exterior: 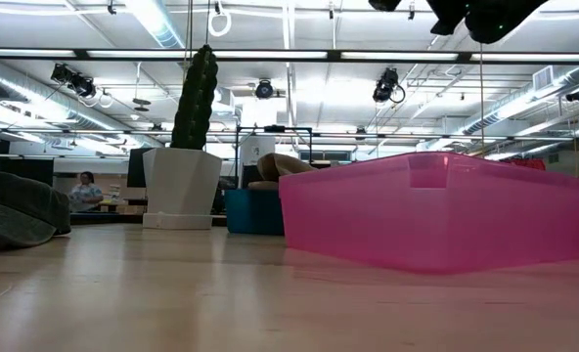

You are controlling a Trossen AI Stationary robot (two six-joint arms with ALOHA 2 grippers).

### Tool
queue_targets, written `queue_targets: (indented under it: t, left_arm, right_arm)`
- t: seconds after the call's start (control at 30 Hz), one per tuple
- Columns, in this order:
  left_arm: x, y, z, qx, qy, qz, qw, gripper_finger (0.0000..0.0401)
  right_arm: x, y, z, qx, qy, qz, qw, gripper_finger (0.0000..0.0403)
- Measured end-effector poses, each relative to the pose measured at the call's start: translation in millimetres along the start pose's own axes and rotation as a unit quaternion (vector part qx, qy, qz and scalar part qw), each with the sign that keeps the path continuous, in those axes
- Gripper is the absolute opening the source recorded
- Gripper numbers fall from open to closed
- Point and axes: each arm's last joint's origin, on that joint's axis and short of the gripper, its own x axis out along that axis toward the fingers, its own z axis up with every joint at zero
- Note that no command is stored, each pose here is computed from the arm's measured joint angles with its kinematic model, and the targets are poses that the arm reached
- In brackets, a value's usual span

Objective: Pick & Place hat
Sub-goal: Put the middle black cap into the red bin

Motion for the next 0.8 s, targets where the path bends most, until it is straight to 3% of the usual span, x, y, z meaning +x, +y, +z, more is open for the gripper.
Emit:
queue_targets:
  t: [0.2, 0.43, 0.8]
  left_arm:
    - [3, 3, 1, -0.011, 0.027, -0.024, 0.999, 0.0351]
    - [24, 9, -13, -0.018, 0.062, -0.030, 0.997, 0.0355]
    - [38, -4, -18, -0.010, 0.115, -0.205, 0.972, 0.0355]
  right_arm:
    - [10, 1, -6, 0.005, 0.012, 0.015, 1.000, 0.0006]
    - [17, 1, -10, 0.008, 0.018, 0.019, 1.000, 0.0006]
    - [17, -6, -11, 0.024, 0.020, 0.000, 1.000, 0.0006]
